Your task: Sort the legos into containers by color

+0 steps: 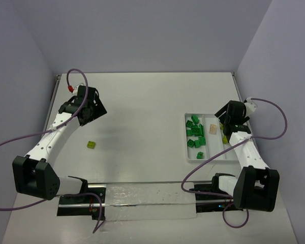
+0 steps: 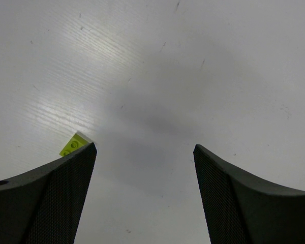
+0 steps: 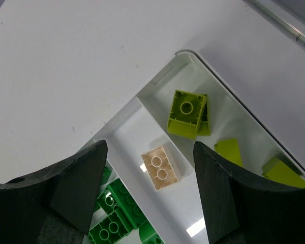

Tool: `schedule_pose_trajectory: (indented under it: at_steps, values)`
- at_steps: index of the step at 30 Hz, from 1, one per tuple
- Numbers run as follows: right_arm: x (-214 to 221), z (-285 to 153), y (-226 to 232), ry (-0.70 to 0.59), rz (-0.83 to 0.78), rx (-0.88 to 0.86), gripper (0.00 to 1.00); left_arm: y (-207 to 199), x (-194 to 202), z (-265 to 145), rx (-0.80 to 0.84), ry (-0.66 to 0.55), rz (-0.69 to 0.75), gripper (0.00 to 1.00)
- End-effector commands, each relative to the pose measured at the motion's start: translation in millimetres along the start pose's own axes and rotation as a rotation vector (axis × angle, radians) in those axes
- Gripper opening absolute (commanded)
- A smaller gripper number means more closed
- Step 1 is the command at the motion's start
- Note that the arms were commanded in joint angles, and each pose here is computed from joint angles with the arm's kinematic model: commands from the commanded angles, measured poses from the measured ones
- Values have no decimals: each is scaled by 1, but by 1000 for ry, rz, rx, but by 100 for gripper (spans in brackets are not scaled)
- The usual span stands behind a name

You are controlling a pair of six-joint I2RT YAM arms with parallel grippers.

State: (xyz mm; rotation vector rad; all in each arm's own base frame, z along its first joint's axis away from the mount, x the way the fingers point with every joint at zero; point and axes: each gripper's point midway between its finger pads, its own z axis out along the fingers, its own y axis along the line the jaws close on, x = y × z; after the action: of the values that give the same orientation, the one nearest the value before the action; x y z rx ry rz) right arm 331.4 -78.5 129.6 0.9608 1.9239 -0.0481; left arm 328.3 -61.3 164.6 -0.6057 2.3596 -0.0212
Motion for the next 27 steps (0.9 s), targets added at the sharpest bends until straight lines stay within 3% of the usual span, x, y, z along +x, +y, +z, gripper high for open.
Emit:
schedule_pose_trajectory:
  at_steps: [1, 8, 15, 17, 27]
  values:
    - [-14, -14, 10, -44, 4, -60, 76, 24, 8, 8, -76, 18, -37, 86]
    - [-25, -24, 18, -69, 6, -97, 77, 56, 38, 27, -147, 109, -168, 86]
    - [-20, -23, 17, -57, 4, -102, 77, 69, 76, 42, -175, 190, -298, 94]
    - [-19, -23, 17, -56, 4, -103, 77, 76, 79, 47, -204, 195, -298, 99]
    - [-14, -21, 18, -42, 1, -116, 78, 74, 81, 79, -228, 227, -206, 99]
